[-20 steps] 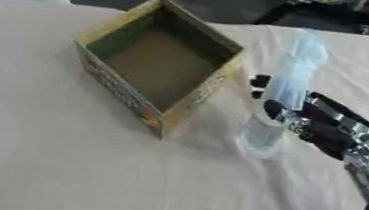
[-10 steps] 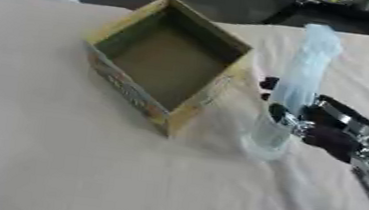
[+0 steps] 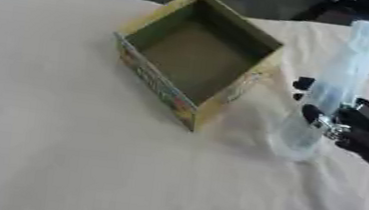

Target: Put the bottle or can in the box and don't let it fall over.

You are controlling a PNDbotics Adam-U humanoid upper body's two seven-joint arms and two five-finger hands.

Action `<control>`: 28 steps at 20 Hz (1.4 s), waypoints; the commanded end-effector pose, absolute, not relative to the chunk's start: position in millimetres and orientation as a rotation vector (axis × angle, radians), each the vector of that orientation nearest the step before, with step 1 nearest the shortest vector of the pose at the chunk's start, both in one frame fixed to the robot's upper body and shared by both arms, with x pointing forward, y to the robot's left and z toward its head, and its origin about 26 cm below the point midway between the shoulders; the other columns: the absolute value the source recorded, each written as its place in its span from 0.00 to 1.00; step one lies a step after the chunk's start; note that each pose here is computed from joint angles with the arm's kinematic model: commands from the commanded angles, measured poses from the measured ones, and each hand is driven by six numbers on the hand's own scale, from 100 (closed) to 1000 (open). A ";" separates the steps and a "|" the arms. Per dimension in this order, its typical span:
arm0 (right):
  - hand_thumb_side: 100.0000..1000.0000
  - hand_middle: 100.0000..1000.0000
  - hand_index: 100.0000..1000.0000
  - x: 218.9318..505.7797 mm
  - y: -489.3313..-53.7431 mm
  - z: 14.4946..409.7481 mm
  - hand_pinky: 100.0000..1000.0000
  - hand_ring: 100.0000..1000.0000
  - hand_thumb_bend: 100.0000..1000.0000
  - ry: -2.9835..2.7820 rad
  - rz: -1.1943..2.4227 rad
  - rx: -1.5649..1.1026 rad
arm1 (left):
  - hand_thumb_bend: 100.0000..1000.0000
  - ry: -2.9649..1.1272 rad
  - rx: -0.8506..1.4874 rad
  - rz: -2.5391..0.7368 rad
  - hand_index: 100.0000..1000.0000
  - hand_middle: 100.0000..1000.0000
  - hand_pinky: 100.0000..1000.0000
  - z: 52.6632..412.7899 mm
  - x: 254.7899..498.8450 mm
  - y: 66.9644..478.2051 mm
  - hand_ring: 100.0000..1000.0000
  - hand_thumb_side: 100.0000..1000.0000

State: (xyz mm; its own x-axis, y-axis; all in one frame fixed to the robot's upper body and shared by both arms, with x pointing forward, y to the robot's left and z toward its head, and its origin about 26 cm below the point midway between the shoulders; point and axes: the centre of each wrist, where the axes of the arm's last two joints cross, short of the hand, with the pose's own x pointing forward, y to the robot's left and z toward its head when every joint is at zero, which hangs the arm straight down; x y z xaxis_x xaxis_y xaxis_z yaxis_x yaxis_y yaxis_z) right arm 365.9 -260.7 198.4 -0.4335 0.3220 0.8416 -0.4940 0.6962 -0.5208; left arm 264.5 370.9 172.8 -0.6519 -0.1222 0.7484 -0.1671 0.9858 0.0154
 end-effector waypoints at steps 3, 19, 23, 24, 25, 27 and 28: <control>0.42 1.00 1.00 365.8 -265.3 201.5 1.00 1.00 0.00 -1.787 0.937 0.131 | 0.00 -2.311 0.217 0.045 0.69 0.99 0.99 180.8 261.9 372.8 1.00 0.72; 0.36 0.78 1.00 369.8 -267.0 192.9 1.00 1.00 0.00 -1.756 0.853 0.179 | 0.00 -2.309 0.216 0.044 0.68 0.99 0.99 179.8 261.8 372.9 1.00 0.72; 0.35 0.73 1.00 370.4 -267.0 191.9 1.00 1.00 0.00 -1.750 0.832 0.167 | 0.00 -2.309 0.216 0.042 0.68 0.99 0.99 179.7 261.9 373.0 1.00 0.72; 0.35 0.70 1.00 370.5 -267.0 191.9 1.00 1.00 0.00 -1.750 0.826 0.164 | 0.00 -2.309 0.216 0.042 0.68 0.99 0.99 179.7 261.9 373.1 1.00 0.72; 0.35 0.67 1.00 370.5 -267.0 191.9 1.00 1.00 0.00 -1.750 0.820 0.162 | 0.00 -2.309 0.216 0.042 0.68 0.99 0.99 179.7 262.0 373.1 1.00 0.72; 0.35 0.65 1.00 370.6 -266.7 191.9 1.00 1.00 0.00 -1.749 0.809 0.160 | 0.00 -2.309 0.216 0.041 0.68 0.99 0.99 179.7 262.0 373.1 1.00 0.72; 0.35 0.64 1.00 370.7 -266.6 192.0 1.00 1.00 0.00 -1.748 0.803 0.160 | 0.00 -2.309 0.216 0.041 0.68 0.99 0.99 179.7 262.0 373.1 1.00 0.72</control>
State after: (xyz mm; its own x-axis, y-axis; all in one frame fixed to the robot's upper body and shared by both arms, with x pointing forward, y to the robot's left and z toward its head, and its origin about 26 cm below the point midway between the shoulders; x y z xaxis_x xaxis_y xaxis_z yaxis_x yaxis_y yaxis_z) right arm 370.2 -264.1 188.4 -0.3434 0.2817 0.8959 -0.5004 0.7524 -0.4284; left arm 264.4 371.0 172.7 -0.6532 -0.1226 0.7472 -0.1660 0.9860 0.0167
